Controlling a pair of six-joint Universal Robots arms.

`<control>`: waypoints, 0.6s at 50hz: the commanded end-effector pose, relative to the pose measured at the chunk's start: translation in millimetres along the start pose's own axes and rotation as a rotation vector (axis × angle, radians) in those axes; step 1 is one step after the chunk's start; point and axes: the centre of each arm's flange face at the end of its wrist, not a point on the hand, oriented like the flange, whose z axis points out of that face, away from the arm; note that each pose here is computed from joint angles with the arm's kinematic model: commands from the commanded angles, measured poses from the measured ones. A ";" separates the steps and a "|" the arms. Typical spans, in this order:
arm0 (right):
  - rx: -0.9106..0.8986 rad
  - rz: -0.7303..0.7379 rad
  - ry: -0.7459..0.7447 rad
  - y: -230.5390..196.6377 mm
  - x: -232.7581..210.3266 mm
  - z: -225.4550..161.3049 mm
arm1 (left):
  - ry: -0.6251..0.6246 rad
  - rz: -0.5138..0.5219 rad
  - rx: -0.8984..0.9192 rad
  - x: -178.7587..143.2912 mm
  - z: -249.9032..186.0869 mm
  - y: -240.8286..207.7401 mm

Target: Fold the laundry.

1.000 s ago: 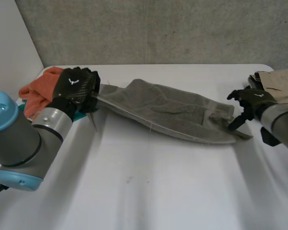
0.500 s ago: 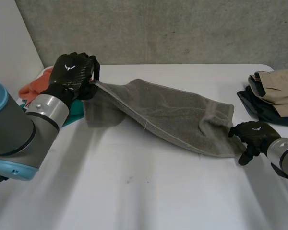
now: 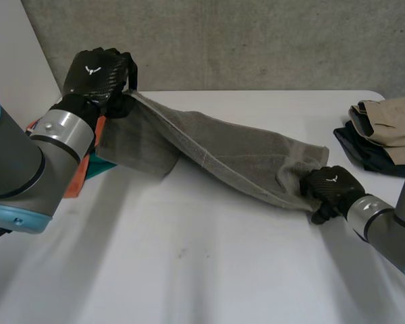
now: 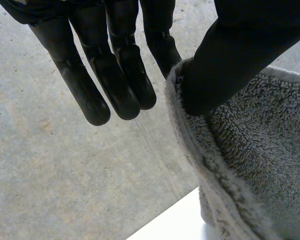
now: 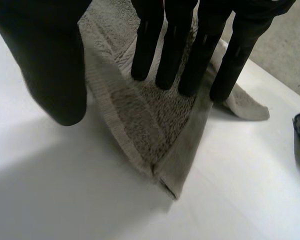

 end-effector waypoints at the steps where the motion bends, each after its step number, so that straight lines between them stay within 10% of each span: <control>1: 0.042 -0.023 0.052 -5.4 10.0 19.0 | -0.005 -0.001 -0.018 -2.6 -0.3 0.8; 8: 0.135 -0.083 0.273 -60.4 56.1 4.4 | -0.005 0.001 -0.068 -5.8 -8.6 -5.1; 16: 0.293 -0.264 0.434 -185.0 91.1 -117.9 | -0.026 0.011 -0.070 -17.8 -29.4 -59.6; 30: 0.134 -0.351 0.371 -188.8 83.4 -129.7 | -0.029 0.209 -0.145 -26.5 -40.6 -75.0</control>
